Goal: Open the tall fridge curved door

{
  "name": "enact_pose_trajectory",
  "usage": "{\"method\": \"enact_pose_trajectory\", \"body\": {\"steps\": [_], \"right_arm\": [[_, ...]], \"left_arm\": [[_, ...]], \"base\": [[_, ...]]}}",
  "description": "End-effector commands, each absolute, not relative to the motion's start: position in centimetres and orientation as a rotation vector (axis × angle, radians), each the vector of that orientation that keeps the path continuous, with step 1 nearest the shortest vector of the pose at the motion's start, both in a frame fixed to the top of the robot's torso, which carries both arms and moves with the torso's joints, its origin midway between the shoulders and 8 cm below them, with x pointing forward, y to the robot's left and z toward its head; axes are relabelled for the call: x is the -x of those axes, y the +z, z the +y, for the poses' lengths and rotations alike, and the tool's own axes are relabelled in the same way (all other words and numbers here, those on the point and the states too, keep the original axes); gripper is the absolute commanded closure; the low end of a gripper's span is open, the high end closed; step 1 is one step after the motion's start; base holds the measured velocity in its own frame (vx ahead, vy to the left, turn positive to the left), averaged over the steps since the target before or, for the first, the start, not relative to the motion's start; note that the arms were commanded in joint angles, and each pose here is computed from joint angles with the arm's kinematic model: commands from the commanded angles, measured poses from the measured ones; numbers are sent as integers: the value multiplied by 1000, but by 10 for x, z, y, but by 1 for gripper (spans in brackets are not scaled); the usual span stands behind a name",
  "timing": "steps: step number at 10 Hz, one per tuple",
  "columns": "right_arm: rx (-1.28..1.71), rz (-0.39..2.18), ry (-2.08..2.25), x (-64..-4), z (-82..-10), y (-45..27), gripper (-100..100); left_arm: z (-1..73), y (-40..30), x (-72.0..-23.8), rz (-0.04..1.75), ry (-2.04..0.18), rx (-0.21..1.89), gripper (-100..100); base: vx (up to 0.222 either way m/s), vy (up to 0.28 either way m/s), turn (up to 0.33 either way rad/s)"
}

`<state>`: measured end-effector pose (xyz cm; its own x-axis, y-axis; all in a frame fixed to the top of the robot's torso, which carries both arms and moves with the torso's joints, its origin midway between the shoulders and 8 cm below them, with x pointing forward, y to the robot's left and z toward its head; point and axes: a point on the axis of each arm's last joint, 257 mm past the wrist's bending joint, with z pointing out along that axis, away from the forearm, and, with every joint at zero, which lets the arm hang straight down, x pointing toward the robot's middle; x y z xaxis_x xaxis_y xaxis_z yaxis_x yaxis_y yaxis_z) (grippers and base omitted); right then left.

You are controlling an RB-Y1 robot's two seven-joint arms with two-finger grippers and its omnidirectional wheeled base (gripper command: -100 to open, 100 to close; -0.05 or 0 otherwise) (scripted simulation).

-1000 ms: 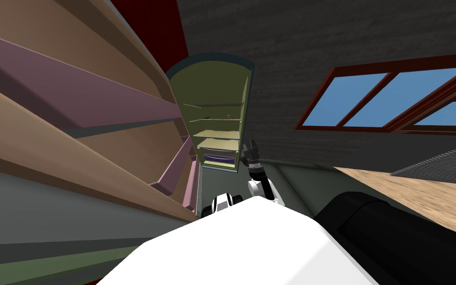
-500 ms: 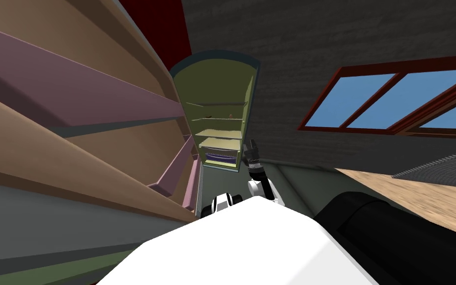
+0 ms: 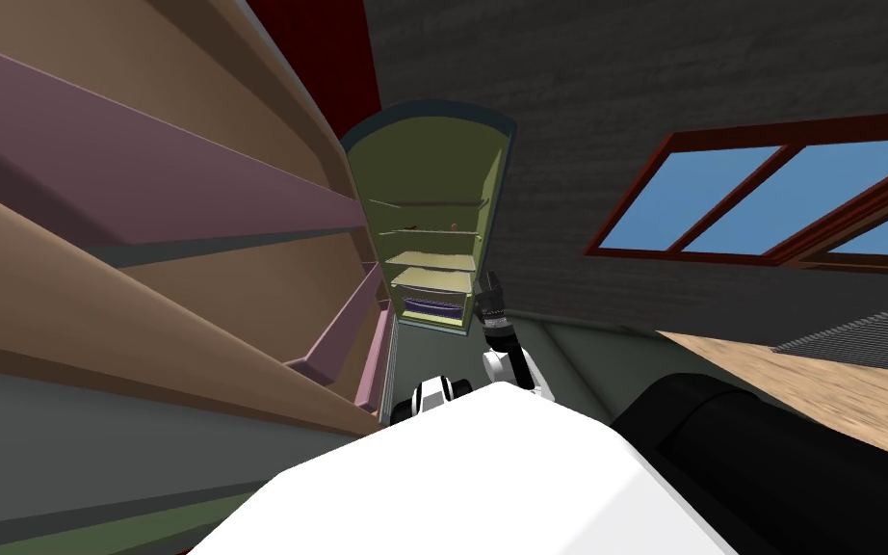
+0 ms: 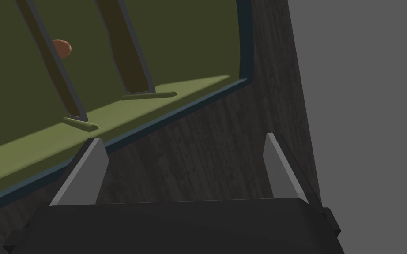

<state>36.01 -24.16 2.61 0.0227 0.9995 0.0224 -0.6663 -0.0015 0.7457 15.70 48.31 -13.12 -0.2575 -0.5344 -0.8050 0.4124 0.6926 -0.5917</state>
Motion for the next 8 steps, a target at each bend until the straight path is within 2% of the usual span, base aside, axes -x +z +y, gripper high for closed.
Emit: {"method": "enact_pose_trajectory", "body": {"steps": [1,3,4,8], "right_arm": [[-680,632,1457,-360,-242,26,0],[-680,632,1457,-360,-242,26,0],[-680,632,1457,-360,-242,26,0],[-680,632,1457,-360,-242,26,0]], "left_arm": [[483,-105,-154,1587,-947,85,-100],[488,-108,-153,1598,-931,102,-100],[490,-108,-152,1602,-927,111,0],[493,-111,-151,1608,-917,123,0]], "base": [[39,18,115],[27,3,65],[0,0,0],[-1,-2,-2]]}}
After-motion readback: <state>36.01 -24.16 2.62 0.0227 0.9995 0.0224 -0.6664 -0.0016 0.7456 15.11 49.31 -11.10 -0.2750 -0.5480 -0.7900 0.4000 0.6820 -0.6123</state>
